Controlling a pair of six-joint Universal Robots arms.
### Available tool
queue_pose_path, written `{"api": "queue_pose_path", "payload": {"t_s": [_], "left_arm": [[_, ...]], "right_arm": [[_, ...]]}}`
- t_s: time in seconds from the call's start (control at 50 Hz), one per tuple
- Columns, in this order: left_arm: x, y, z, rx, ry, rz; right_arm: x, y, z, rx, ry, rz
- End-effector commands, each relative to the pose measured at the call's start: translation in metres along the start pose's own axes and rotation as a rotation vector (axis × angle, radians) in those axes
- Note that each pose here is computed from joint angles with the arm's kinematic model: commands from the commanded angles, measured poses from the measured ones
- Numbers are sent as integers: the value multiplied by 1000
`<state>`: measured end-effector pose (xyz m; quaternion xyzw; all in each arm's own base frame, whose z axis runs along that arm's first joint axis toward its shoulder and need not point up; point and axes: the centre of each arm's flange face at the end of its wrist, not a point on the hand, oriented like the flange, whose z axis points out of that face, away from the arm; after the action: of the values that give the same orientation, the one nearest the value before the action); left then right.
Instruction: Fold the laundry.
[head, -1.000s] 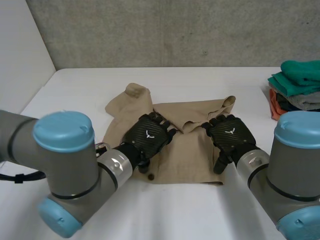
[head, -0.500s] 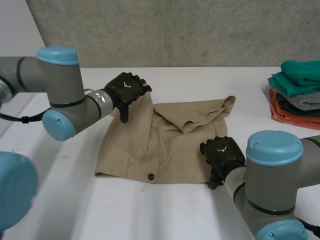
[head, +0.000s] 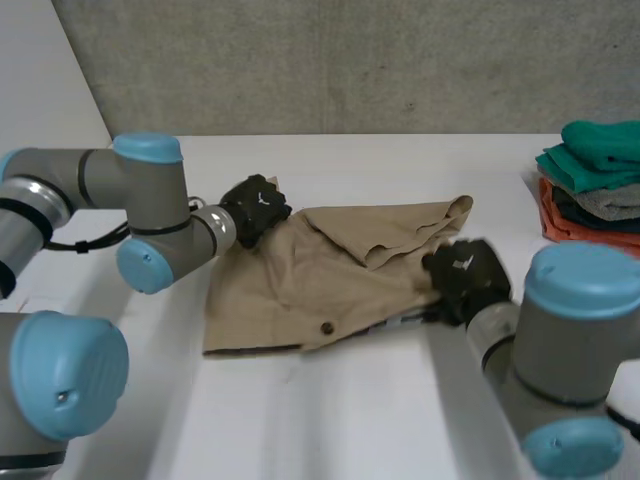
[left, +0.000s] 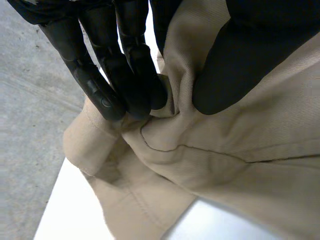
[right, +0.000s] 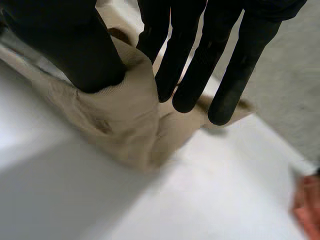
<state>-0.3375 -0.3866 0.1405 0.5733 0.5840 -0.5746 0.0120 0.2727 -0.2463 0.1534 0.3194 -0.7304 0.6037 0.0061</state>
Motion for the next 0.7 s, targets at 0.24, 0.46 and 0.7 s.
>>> {"api": "queue_pose_path", "payload": {"t_s": [0.24,0.46,0.7], "left_arm": [[40,-87,-105,-52,-8,-528],[65,-85,-93,-32,-154,-568],[8,-86,-119,15,-249,-542]], "right_arm": [[144,-52,176,455,262,-45],[141,-23,188,288,288,9],[94,-49,47,-179,71,83]]}}
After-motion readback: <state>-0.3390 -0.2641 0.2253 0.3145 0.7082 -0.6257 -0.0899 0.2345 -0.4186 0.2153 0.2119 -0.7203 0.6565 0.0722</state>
